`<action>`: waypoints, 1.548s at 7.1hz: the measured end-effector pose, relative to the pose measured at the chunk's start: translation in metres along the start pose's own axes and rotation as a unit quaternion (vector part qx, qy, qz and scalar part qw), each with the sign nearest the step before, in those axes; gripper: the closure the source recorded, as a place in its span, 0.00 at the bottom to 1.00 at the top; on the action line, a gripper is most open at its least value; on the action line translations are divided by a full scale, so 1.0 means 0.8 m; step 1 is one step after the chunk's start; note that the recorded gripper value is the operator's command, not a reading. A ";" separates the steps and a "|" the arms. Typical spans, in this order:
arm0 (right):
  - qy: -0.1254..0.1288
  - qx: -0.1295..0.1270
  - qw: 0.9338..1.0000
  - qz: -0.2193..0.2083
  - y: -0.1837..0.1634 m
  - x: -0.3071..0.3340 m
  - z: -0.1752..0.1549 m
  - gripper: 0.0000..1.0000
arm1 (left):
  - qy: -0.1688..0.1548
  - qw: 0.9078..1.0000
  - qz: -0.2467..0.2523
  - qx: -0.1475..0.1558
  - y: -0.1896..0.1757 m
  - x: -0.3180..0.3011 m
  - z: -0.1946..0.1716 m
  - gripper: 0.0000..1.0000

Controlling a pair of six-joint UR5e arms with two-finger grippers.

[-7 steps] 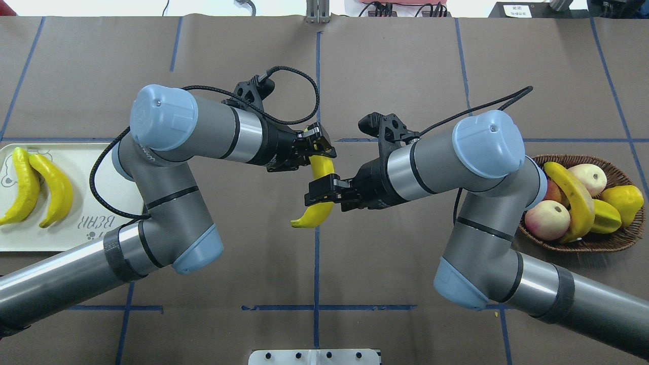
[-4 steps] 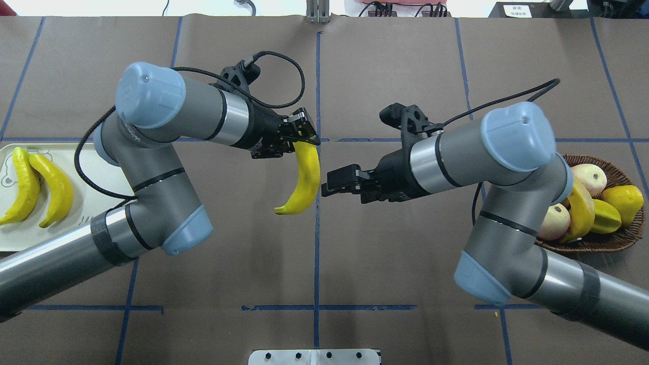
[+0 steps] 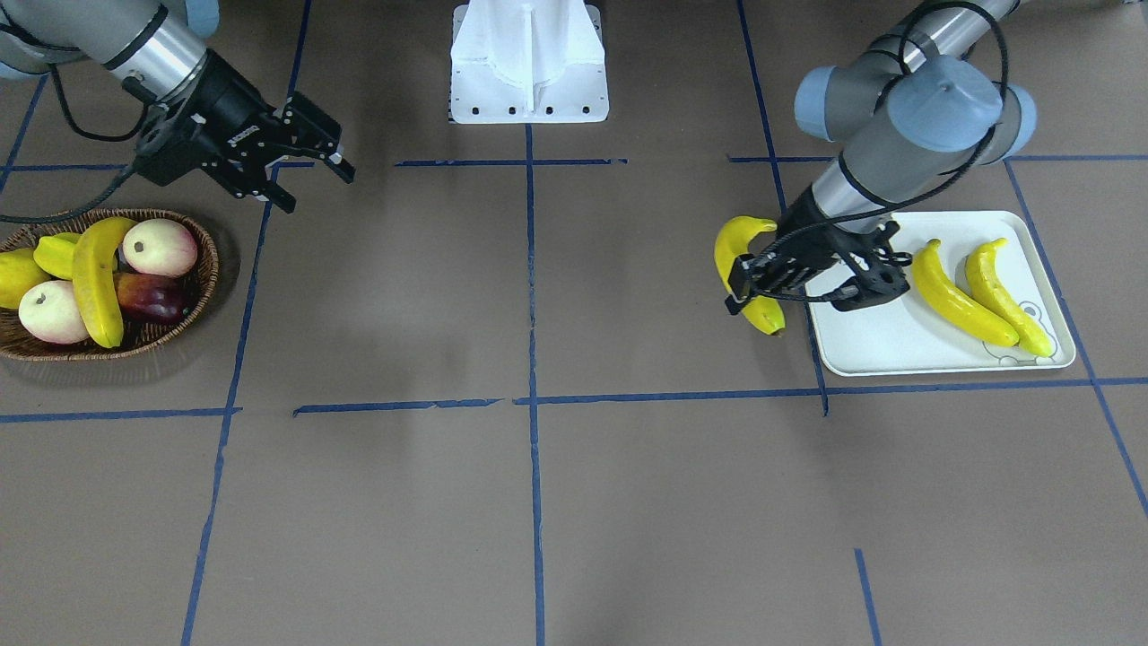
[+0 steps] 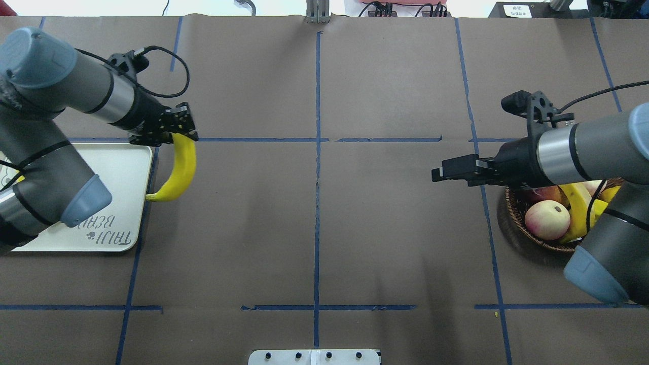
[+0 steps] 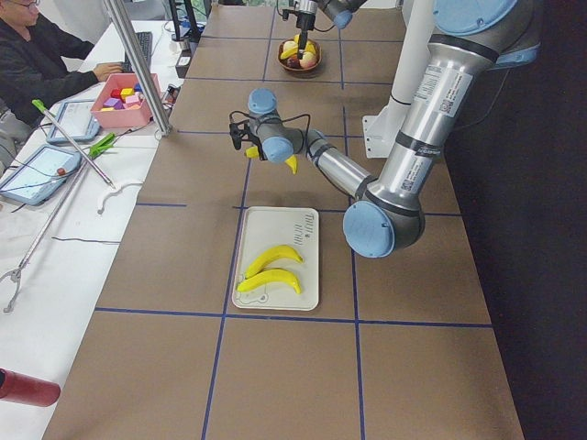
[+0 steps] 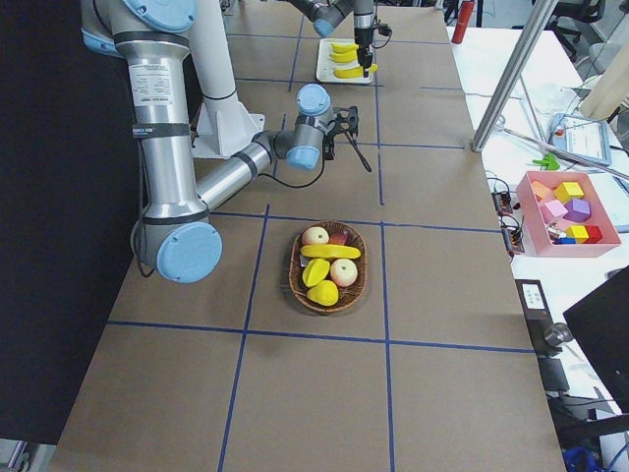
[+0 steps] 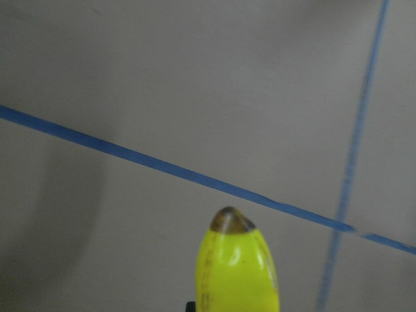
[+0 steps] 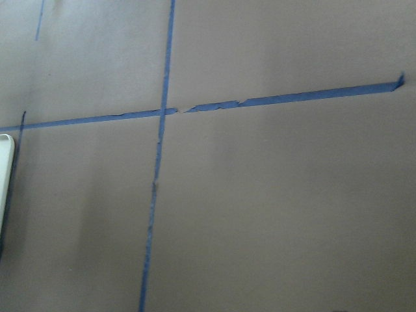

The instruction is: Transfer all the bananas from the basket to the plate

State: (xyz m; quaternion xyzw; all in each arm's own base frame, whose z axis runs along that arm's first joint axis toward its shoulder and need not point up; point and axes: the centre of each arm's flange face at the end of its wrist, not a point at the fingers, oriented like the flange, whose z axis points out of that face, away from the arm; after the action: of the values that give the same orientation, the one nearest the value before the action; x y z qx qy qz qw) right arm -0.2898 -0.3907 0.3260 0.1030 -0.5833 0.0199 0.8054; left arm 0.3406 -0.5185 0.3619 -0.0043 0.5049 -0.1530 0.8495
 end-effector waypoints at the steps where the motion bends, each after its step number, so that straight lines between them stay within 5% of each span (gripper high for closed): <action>1: 0.027 0.003 0.999 -0.017 0.002 0.042 -0.012 0.00 | -0.045 0.999 0.017 0.017 -0.009 -0.077 0.009 1.00; 2: 0.048 0.004 0.998 -0.031 0.005 0.076 -0.021 0.00 | -0.082 0.996 0.033 0.027 -0.010 -0.139 0.014 1.00; 3: 0.064 0.003 0.997 -0.041 0.007 0.100 -0.027 0.00 | -0.113 0.992 0.050 0.034 -0.008 -0.191 0.013 0.29; 4: 0.075 0.002 0.996 -0.047 0.010 0.118 -0.032 0.00 | -0.136 0.988 0.063 0.037 -0.004 -0.228 0.013 0.01; 7: 0.089 0.002 0.995 -0.047 0.011 0.140 -0.038 0.00 | -0.146 0.986 0.073 0.041 0.000 -0.244 0.010 0.01; 11: 0.143 -0.024 0.988 -0.057 0.035 0.231 -0.044 0.00 | -0.098 0.992 0.075 0.020 0.006 -0.214 -0.031 0.01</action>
State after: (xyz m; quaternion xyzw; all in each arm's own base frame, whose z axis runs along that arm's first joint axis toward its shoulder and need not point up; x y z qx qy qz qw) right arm -0.2024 -0.3726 0.4936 0.1131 -0.4556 -0.0251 0.8826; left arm 0.2446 -0.4647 0.4956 0.0357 0.4149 -0.0975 0.9039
